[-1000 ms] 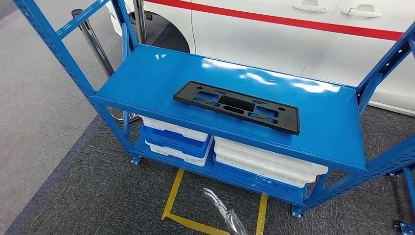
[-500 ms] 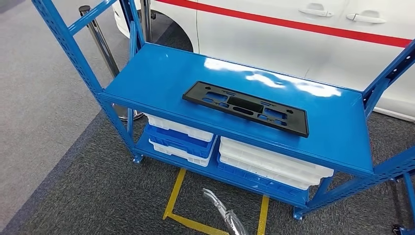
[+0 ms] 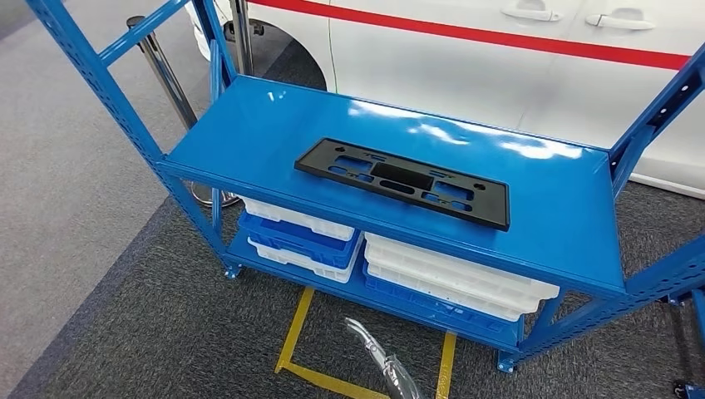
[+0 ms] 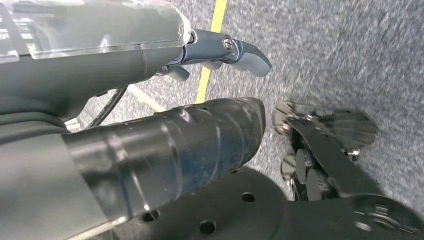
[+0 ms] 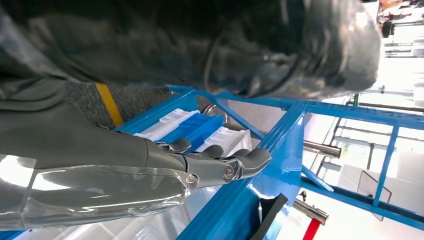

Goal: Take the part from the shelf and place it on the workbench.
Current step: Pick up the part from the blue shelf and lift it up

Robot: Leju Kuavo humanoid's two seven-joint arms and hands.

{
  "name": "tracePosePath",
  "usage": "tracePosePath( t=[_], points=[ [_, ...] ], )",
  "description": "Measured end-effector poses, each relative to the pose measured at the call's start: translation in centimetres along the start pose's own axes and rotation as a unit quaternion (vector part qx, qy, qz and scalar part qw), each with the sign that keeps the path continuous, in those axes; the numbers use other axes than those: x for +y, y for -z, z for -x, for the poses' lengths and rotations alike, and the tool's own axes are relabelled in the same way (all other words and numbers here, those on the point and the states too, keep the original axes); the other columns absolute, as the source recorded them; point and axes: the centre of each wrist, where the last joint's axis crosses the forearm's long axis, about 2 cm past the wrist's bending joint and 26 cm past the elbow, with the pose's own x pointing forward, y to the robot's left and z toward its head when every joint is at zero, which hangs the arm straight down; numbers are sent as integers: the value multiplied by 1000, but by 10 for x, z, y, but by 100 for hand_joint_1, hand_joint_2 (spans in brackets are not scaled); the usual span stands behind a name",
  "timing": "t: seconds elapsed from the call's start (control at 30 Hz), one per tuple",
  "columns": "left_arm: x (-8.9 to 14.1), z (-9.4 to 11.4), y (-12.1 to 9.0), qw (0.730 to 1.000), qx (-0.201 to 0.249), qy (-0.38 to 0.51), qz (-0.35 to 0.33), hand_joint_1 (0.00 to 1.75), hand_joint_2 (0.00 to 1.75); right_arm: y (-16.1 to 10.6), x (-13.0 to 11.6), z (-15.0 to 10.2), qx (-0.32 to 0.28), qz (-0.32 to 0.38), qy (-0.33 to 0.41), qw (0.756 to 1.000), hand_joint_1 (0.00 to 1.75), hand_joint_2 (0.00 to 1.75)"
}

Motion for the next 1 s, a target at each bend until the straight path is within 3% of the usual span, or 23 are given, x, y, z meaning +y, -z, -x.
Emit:
tracePosePath(
  t=[1.0],
  points=[
    [-2, 0, 0, 1000, 2, 3, 8, 0, 0, 1, -1, -3, -3, -8, 6, 1000, 0, 0]
  ],
)
